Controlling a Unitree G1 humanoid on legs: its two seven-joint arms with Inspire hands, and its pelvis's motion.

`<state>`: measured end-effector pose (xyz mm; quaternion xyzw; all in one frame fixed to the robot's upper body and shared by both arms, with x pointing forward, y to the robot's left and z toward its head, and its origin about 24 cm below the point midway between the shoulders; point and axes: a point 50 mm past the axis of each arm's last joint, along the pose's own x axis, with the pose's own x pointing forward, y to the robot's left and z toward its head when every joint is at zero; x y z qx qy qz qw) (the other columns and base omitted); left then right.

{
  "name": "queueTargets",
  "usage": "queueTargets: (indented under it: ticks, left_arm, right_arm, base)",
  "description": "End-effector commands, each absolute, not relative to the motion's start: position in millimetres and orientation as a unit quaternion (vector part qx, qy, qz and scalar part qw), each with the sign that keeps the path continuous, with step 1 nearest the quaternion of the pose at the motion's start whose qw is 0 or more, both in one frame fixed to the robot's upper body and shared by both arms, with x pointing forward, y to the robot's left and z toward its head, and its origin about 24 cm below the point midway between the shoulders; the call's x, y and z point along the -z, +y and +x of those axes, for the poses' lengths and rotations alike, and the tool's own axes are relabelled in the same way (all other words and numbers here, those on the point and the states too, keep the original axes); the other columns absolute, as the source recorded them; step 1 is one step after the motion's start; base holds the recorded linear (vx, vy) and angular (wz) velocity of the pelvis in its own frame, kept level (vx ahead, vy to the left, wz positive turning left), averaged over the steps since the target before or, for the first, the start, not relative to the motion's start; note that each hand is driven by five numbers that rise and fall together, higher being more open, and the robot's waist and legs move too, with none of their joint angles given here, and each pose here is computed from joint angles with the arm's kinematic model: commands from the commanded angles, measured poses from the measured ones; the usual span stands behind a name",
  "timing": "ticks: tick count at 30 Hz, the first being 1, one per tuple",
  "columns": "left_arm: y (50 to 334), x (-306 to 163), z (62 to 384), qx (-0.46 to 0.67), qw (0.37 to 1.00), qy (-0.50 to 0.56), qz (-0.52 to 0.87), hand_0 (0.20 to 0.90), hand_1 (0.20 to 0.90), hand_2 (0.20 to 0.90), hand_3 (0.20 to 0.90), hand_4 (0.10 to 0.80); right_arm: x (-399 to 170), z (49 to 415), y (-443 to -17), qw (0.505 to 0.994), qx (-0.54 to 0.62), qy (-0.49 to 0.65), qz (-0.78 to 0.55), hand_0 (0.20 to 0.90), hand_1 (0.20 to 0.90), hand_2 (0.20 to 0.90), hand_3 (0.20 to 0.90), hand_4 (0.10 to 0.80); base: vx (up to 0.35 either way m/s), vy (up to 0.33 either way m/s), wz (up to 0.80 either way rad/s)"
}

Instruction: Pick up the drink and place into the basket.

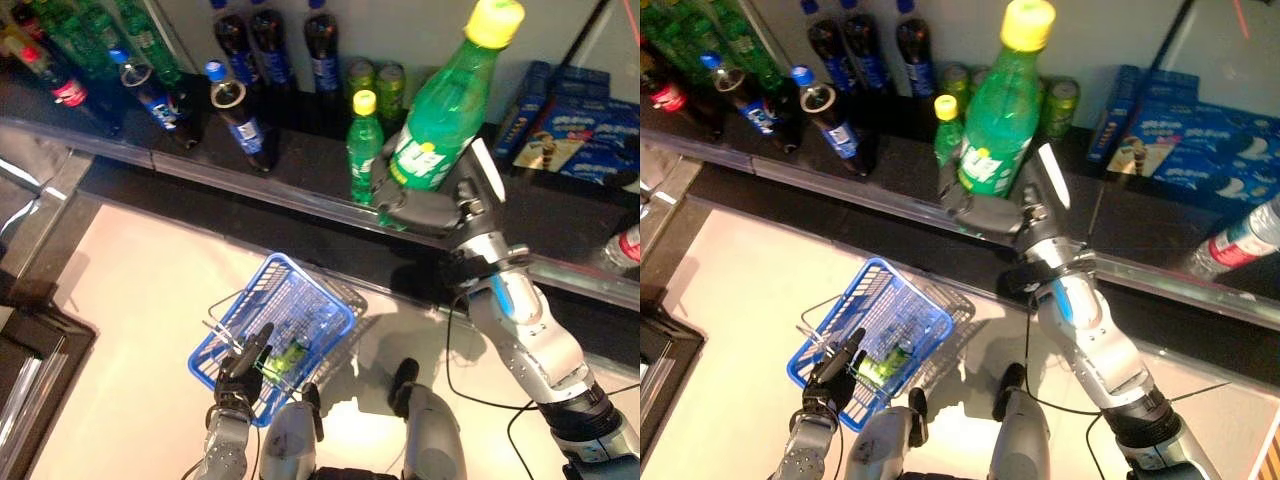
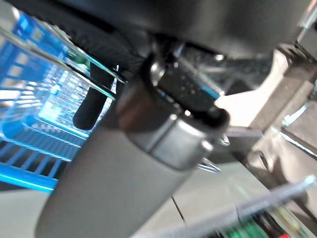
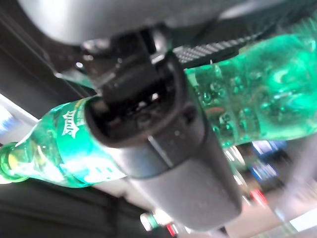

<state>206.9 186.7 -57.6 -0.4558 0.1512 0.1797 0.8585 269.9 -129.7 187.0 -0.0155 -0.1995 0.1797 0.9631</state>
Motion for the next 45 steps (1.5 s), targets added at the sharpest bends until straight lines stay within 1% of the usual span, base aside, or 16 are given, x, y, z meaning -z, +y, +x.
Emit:
queueTargets:
  ticks: [1, 6, 11, 15, 16, 19, 20, 22, 29, 37, 42, 43, 45]
  left_arm:
    - [234.8, -19.3, 220.1, -0.099, 0.926, -0.047, -0.361, 0.3, 0.3, 0.3, 0.2, 0.1]
    - [215.2, -54.7, 226.2, -0.01, 0.932, -0.088, -0.35, 0.3, 0.3, 0.3, 0.2, 0.1]
    - [202.1, -81.3, 227.5, 0.054, 0.929, -0.114, -0.348, 0.3, 0.3, 0.3, 0.2, 0.1]
    - [193.5, -99.0, 227.1, 0.103, 0.923, -0.128, -0.348, 0.3, 0.3, 0.3, 0.2, 0.1]
    - [187.1, -109.7, 224.8, 0.141, 0.918, -0.136, -0.344, 0.3, 0.3, 0.3, 0.2, 0.1]
    - [181.1, -117.7, 222.4, 0.173, 0.913, -0.144, -0.341, 0.3, 0.3, 0.3, 0.2, 0.1]
    - [174.8, -125.6, 220.4, 0.208, 0.906, -0.152, -0.336, 0.3, 0.3, 0.3, 0.2, 0.1]
    - [169.7, -132.2, 219.1, 0.237, 0.899, -0.159, -0.333, 0.3, 0.3, 0.3, 0.2, 0.1]
    - [154.9, -151.3, 210.3, 0.333, 0.866, -0.179, -0.327, 0.3, 0.3, 0.3, 0.2, 0.1]
    - [141.7, -159.7, 199.8, 0.419, 0.826, -0.185, -0.329, 0.3, 0.3, 0.3, 0.2, 0.1]
    - [140.5, -159.8, 200.3, 0.436, 0.82, -0.18, -0.326, 0.3, 0.3, 0.3, 0.2, 0.1]
    - [140.5, -159.7, 199.9, 0.436, 0.82, -0.177, -0.326, 0.3, 0.3, 0.3, 0.2, 0.1]
    - [141.3, -158.7, 198.5, 0.437, 0.819, -0.174, -0.328, 0.3, 0.3, 0.3, 0.2, 0.1]
  right_arm:
    - [-226.7, 246.5, -101.6, 0.915, -0.257, -0.307, 0.057, 0.3, 0.3, 0.3, 0.2, 0.1]
    - [-211.6, 245.4, -74.5, 0.917, -0.296, -0.259, 0.063, 0.3, 0.3, 0.3, 0.2, 0.1]
    - [-204.9, 242.9, -57.0, 0.916, -0.312, -0.241, 0.067, 0.3, 0.3, 0.3, 0.2, 0.1]
    - [-203.7, 243.3, -48.5, 0.919, -0.308, -0.237, 0.063, 0.3, 0.3, 0.3, 0.2, 0.1]
    - [-202.2, 244.6, -46.0, 0.923, -0.3, -0.234, 0.061, 0.3, 0.3, 0.3, 0.2, 0.1]
    - [-199.3, 246.3, -43.1, 0.927, -0.292, -0.226, 0.063, 0.3, 0.3, 0.3, 0.2, 0.1]
    - [-195.9, 248.6, -39.0, 0.932, -0.282, -0.22, 0.063, 0.3, 0.3, 0.3, 0.2, 0.1]
    - [-192.9, 249.9, -35.1, 0.935, -0.276, -0.211, 0.066, 0.3, 0.3, 0.3, 0.2, 0.1]
    - [-178.7, 257.2, -23.8, 0.95, -0.248, -0.18, 0.052, 0.3, 0.3, 0.3, 0.2, 0.1]
    - [-149.7, 266.5, -14.4, 0.967, -0.223, -0.121, 0.036, 0.3, 0.3, 0.3, 0.2, 0.1]
    - [-115.0, 272.7, -10.5, 0.979, -0.187, -0.076, -0.013, 0.3, 0.3, 0.3, 0.2, 0.1]
    - [-98.6, 275.6, -12.4, 0.985, -0.165, -0.042, -0.028, 0.3, 0.3, 0.3, 0.2, 0.1]
    - [-76.8, 278.7, -19.1, 0.989, -0.141, -0.009, -0.041, 0.3, 0.3, 0.3, 0.2, 0.1]
  base:
    - [0.03, -0.005, 0.11]
    - [0.034, -0.003, 0.2]
    - [0.019, -0.004, 0.17]
    - [-0.006, -0.027, 0.17]
    - [-0.004, -0.038, 0.1]
    - [-0.001, -0.042, 0.19]
    - [0.001, -0.04, 0.22]
    - [0.006, -0.034, 0.16]
    - [0.024, -0.003, 0.19]
    - [0.034, 0.022, 0.1]
    - [0.051, 0.018, 0.07]
    - [0.041, 0.021, 0.04]
    - [0.039, 0.014, 0.06]
